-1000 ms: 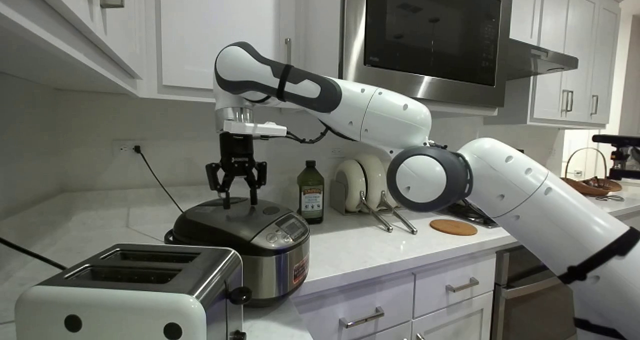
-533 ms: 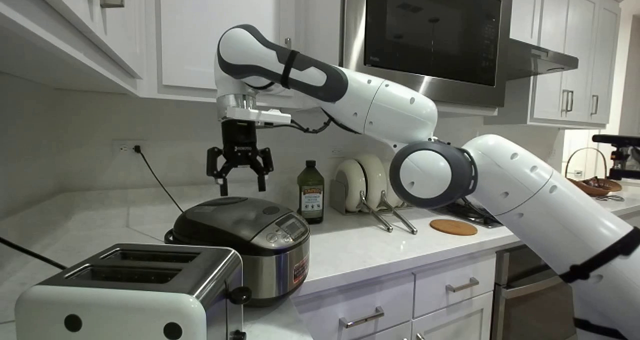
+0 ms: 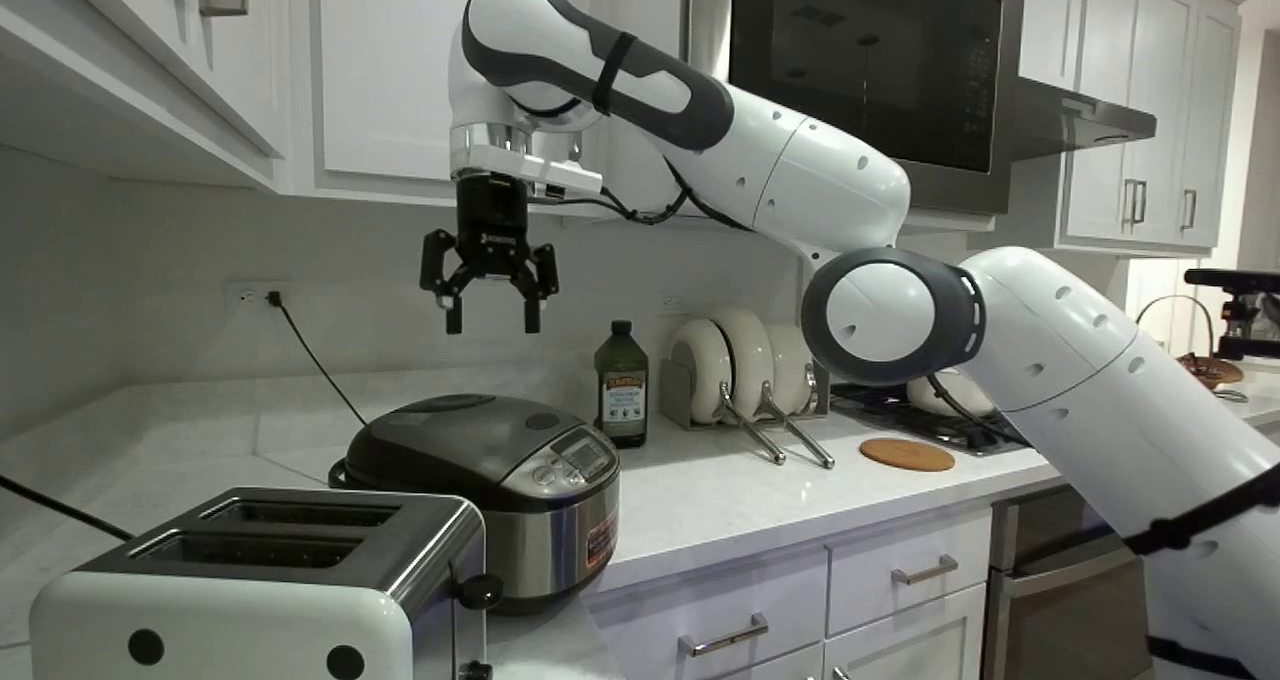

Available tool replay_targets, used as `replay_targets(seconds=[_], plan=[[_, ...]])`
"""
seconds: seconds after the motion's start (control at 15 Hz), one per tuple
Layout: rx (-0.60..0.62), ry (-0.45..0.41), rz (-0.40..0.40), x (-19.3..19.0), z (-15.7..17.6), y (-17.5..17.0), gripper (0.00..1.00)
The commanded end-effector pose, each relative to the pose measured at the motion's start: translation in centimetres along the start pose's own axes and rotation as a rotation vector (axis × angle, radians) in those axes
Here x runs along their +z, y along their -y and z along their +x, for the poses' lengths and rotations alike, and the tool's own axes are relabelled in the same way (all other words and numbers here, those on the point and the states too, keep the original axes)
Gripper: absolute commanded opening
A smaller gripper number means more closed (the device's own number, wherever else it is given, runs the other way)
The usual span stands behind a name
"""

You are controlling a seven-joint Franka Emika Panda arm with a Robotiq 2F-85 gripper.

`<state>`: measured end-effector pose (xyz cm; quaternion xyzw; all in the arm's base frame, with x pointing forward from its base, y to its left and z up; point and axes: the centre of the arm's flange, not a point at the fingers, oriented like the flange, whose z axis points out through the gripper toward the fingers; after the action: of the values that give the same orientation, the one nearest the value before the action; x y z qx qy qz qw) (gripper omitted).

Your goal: Open the cooker, lift the lever on the toaster, and then close the cooker

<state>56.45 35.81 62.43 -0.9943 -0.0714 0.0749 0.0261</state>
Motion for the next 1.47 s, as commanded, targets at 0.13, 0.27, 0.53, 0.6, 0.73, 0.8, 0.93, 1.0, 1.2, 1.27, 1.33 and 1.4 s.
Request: replay_targets(seconds=[0.13,0.27,0.53,0.6,0.73,0.8,0.93,1.0,1.2,1.27,1.33,1.4], plan=[[0.012,-0.017,0.001,0.7,-6.7,-1.4,1.0],[0.008,-0.028,0.01,0.3,-8.5,-2.3,1.0],[-0.006,-0.061,0.023,-1.5,-10.1,-2.7,1.0],[-0.009,-0.07,0.026,-2.2,-10.6,-2.8,1.0],[-0.026,-0.097,0.04,-3.1,-11.4,-2.9,1.0],[-0.039,-0.115,0.049,-3.5,-11.8,-2.9,1.0],[-0.06,-0.135,0.059,-4.2,-12.4,-3.0,1.0],[-0.071,-0.133,0.065,-4.5,-12.6,-3.0,1.0],[-0.1,-0.112,0.083,-5.2,-13.5,-2.8,1.0],[-0.105,-0.109,0.086,-5.4,-13.8,-2.7,1.0],[-0.109,-0.11,0.086,-5.7,-14.1,-2.6,1.0],[-0.112,-0.113,0.081,-6.0,-14.4,-2.6,1.0]])
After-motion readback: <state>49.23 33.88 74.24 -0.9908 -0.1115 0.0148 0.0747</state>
